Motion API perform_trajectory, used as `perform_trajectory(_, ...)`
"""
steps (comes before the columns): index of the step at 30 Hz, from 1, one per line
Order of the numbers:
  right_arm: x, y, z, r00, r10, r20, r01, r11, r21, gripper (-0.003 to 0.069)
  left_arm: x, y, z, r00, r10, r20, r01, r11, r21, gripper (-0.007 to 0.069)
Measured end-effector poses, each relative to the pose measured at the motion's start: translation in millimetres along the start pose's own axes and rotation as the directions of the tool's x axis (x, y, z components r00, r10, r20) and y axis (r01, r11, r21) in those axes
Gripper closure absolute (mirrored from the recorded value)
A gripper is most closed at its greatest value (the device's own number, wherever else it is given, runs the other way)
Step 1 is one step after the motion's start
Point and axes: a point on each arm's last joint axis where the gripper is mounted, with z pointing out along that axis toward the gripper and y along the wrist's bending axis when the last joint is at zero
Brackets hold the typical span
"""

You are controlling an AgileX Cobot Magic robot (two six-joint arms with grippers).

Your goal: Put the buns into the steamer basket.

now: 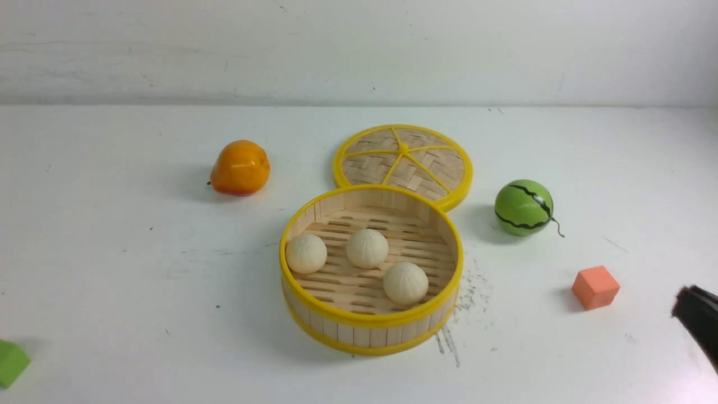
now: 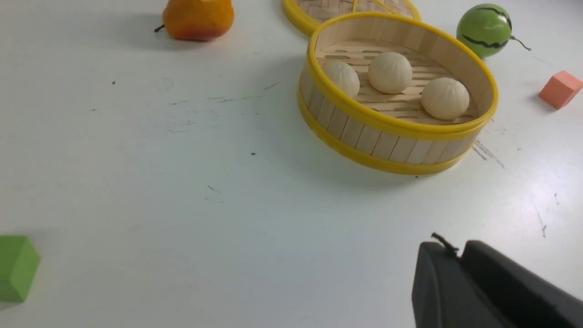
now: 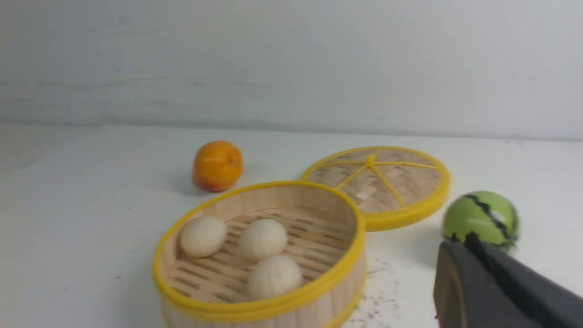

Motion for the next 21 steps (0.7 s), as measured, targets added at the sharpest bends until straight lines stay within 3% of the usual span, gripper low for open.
perform_trajectory(1, 2, -1, 0, 1.000, 0.000, -0.004, 0.000, 1.000, 0.010, 0.0680, 0, 0, 0, 1.000, 0.000, 0.000, 0.000, 1.000, 0.000, 0.0568)
perform_trajectory(6, 24, -25, -28, 0.998, -0.029, 0.064, 0.011, 0.967, 0.253, 0.0680, 0, 0, 0, 1.000, 0.000, 0.000, 0.000, 1.000, 0.000, 0.0560)
perform_trajectory(8, 30, -28, -33, 0.998, -0.030, 0.057, 0.012, 0.955, 0.297, 0.0680, 0, 0, 0, 1.000, 0.000, 0.000, 0.000, 1.000, 0.000, 0.0556)
perform_trajectory(21, 58, -31, -48, 0.986, 0.034, -0.160, 0.029, 0.927, 0.374, 0.0680, 0, 0, 0, 1.000, 0.000, 0.000, 0.000, 1.000, 0.000, 0.0543)
